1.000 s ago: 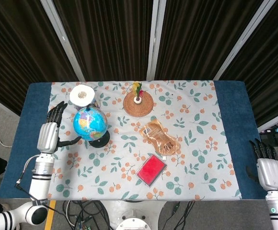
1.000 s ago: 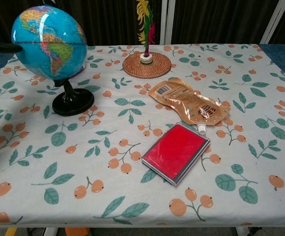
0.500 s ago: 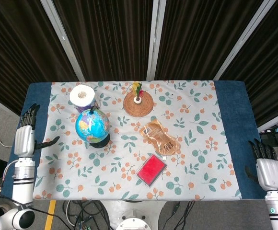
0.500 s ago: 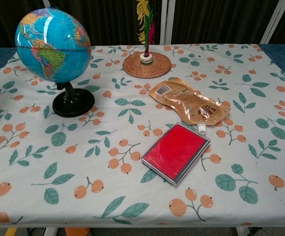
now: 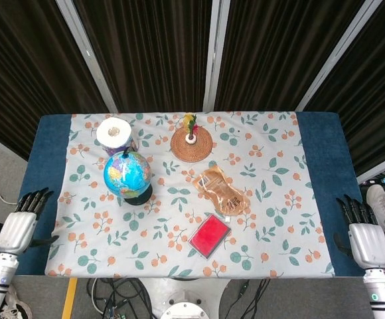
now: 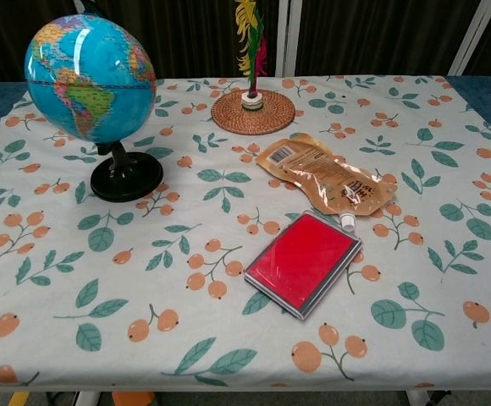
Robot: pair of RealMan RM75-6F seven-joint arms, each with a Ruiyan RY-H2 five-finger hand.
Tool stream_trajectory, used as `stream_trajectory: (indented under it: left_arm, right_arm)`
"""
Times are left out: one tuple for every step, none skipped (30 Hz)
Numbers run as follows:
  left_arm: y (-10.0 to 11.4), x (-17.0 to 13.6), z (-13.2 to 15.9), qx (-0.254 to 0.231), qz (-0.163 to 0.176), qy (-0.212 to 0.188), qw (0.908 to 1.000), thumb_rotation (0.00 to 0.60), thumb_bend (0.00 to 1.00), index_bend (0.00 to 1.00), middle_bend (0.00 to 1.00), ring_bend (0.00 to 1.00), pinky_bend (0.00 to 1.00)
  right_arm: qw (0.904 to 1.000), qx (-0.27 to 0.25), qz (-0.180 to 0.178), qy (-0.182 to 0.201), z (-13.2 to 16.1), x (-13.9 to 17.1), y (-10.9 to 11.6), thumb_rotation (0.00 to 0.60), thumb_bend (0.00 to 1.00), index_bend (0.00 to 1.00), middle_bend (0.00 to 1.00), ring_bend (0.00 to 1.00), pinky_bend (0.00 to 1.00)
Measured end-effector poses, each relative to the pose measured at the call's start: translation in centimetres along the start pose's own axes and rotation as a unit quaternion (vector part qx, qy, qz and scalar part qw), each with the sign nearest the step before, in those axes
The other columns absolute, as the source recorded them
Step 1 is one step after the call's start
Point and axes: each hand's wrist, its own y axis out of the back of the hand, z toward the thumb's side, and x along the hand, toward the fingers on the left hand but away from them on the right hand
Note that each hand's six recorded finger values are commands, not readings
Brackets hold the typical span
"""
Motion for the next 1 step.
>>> stream_trajectory:
  left_arm:
    - [-0.12, -0.43, -0.25, 0.011, -0.007, -0.001, 0.9999, 0.600, 0.06, 0.03, 0.00, 0.00, 0.00]
  right_arm:
    - [1.0000, 0.000, 0.002, 0.002, 0.17, 0.00, -0.16, 0.600, 0.32, 0.00, 0.00, 0.00, 0.00]
